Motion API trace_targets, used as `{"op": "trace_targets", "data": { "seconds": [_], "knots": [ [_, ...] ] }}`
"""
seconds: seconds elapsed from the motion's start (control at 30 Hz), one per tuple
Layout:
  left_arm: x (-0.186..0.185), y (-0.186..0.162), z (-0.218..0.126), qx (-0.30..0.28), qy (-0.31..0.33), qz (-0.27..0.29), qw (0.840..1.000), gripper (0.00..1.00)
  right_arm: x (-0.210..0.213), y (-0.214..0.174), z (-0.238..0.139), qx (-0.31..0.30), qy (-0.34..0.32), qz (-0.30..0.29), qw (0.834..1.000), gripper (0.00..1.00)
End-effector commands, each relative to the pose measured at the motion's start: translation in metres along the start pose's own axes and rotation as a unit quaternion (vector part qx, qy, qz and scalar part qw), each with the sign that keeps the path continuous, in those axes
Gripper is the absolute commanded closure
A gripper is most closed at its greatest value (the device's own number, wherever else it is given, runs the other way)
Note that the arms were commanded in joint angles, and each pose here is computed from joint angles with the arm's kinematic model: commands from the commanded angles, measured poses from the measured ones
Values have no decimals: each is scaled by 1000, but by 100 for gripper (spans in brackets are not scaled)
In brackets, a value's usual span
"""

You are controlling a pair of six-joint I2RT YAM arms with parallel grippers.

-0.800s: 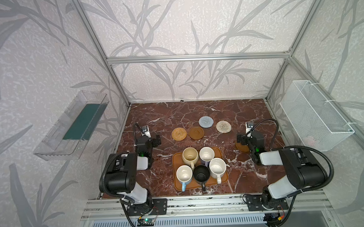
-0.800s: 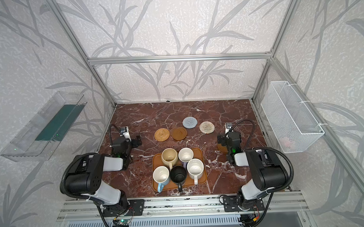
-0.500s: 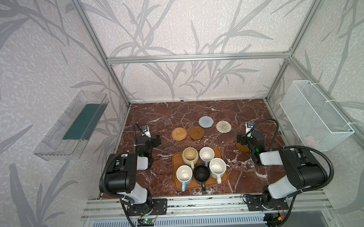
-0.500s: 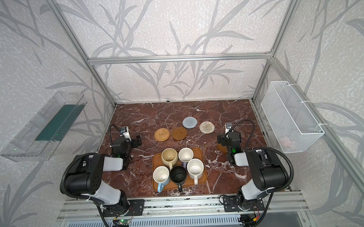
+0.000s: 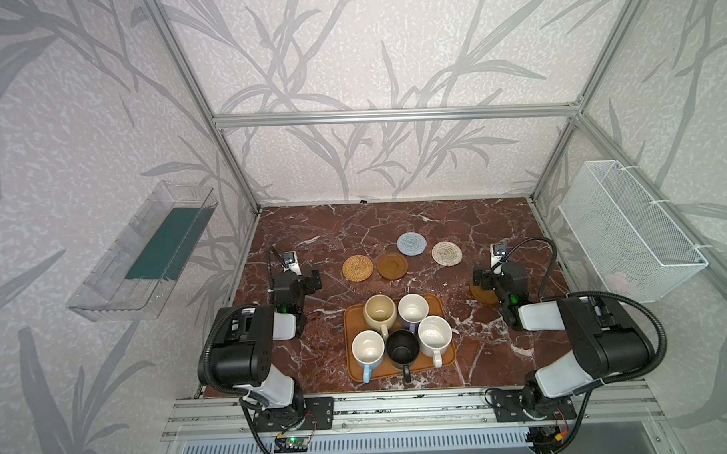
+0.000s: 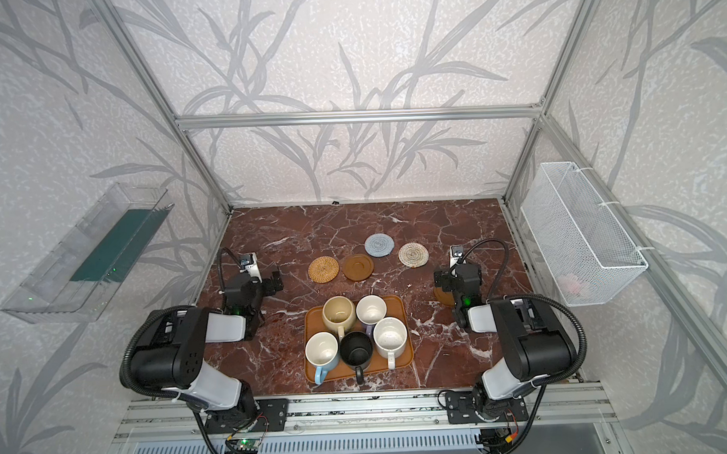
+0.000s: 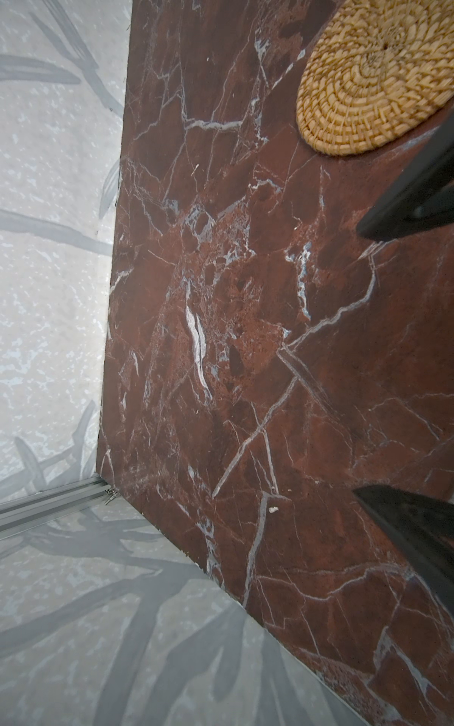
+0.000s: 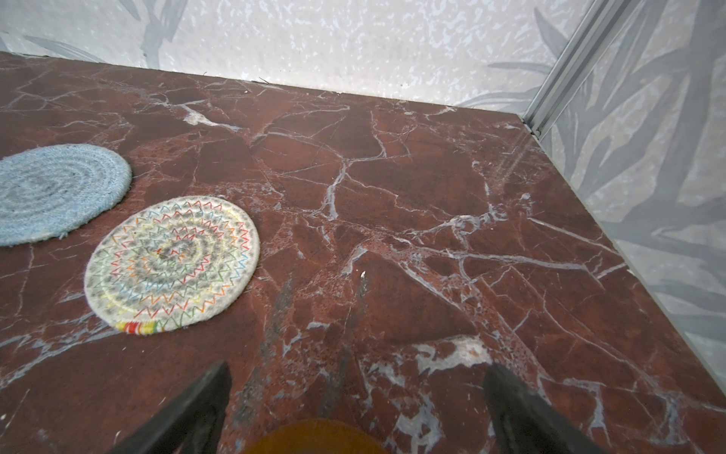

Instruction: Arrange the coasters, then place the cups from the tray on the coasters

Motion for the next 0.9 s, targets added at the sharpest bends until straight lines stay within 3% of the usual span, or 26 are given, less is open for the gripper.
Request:
{"op": "trace_targets", "data": {
  "seconds": [0.0,0.87],
  "knots": [
    [-2,10,1,-16,-2,1,1000,1,-2,11,0,-19,-4,-1,1000,1],
    [-2,16,-6,-34,3,-2,999,1,-4,20,-4,-33,1,0,999,1]
  ]
}}
Point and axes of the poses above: each gripper's point midway between its finger pads, its own z axis out along the fingers, its own x axis along the line the jaws close on, y = z × x, the point moved 8 cm from there along -z, back along the fingers, and after that the axes turned 10 degrees about -z, right-handed, at the moved point
